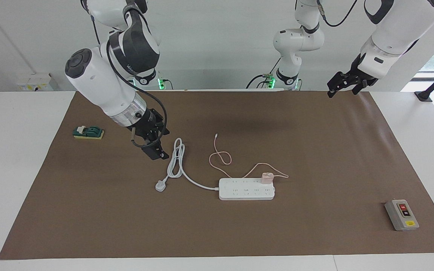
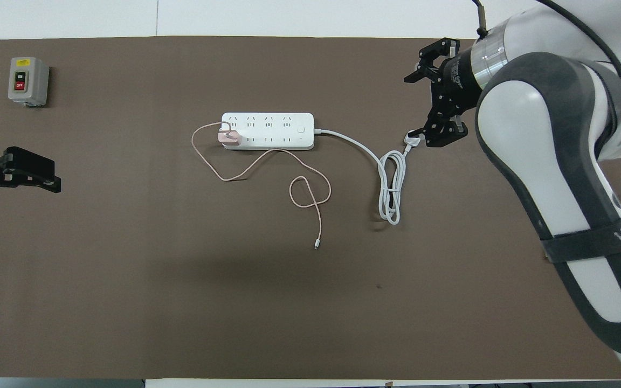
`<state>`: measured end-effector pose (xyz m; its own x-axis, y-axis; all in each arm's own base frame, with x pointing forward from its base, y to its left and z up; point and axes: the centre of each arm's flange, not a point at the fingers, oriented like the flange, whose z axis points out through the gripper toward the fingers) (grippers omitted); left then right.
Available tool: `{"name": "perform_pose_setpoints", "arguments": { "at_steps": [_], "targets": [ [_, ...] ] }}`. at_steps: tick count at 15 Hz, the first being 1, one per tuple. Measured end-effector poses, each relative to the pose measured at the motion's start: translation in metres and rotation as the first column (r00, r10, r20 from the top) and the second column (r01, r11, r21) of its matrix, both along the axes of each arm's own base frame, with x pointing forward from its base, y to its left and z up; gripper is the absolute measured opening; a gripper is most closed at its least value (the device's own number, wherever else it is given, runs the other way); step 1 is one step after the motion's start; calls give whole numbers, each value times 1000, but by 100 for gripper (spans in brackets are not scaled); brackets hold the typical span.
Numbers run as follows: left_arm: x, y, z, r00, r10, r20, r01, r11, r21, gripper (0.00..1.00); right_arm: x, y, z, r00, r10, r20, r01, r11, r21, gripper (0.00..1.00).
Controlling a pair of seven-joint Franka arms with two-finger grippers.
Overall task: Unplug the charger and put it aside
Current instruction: 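Move the right gripper over the power strip's end near the cord, then lower the right gripper and grasp the white power strip's end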
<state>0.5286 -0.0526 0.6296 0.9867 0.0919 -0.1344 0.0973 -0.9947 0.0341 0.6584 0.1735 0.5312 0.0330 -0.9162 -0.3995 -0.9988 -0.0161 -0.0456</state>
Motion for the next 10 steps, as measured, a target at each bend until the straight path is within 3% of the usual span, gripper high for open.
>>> {"name": "perform_pose_setpoints", "arguments": {
  "at_steps": [6, 10],
  "targets": [
    [1, -1, 1, 1000, -3, 8, 3, 1000, -1, 100, 0, 48, -38, 997, 3, -74, 0, 999, 43, 100],
    [5, -1, 3, 999, -2, 44, 3, 1000, -4, 100, 6, 70, -84, 993, 12, -118, -6, 999, 47, 100]
  ]
}}
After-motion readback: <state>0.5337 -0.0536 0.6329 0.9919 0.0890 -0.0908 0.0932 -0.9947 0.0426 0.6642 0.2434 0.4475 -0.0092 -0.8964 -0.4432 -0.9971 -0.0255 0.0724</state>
